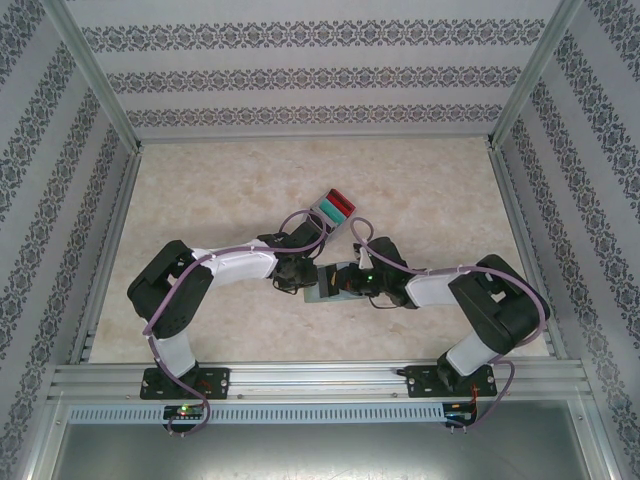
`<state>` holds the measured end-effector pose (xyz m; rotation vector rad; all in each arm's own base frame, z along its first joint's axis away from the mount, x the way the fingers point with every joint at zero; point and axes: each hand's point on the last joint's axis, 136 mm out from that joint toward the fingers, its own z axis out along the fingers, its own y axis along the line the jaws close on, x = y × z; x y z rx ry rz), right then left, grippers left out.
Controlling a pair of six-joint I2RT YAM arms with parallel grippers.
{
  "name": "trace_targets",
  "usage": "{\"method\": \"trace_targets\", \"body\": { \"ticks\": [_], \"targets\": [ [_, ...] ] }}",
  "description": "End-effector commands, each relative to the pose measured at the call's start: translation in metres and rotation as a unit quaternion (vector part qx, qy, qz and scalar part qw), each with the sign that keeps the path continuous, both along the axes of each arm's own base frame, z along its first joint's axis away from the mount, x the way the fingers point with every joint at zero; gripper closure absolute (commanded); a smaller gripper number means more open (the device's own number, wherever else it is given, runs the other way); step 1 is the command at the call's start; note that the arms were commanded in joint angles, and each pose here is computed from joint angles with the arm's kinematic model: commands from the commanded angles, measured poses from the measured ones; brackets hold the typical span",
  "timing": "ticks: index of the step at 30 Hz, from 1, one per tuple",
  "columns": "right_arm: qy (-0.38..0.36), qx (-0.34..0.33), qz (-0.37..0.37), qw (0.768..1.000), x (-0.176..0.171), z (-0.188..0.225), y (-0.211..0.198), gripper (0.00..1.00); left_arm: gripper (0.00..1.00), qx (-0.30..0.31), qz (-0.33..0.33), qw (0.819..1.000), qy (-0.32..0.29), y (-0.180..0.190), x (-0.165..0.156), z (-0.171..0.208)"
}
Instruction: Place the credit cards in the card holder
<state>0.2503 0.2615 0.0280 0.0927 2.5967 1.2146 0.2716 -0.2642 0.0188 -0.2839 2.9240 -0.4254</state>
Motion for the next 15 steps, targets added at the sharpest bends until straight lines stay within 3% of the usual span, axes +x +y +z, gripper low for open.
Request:
{"method": "trace_targets", "body": {
  "ticks": [1, 12, 15],
  "targets": [
    [0.047, -0.018, 0.037, 0.998, -0.019, -0.019, 0.011, 0.90, 0.80, 0.003, -0.004, 1.000, 0.013, -0.001, -0.004, -0.006],
    [0.017, -0.092, 0.006, 0.996, -0.010, -0.006, -0.017, 0.68, 0.80, 0.012, 0.002, 1.000, 0.009, 0.005, -0.005, -0.005],
    [0.007, -0.098, 0.009, 0.995, -0.009, -0.001, -0.019, 0.69, 0.80, 0.010, 0.001, 1.000, 0.009, 0.004, -0.005, -0.005]
  ]
}}
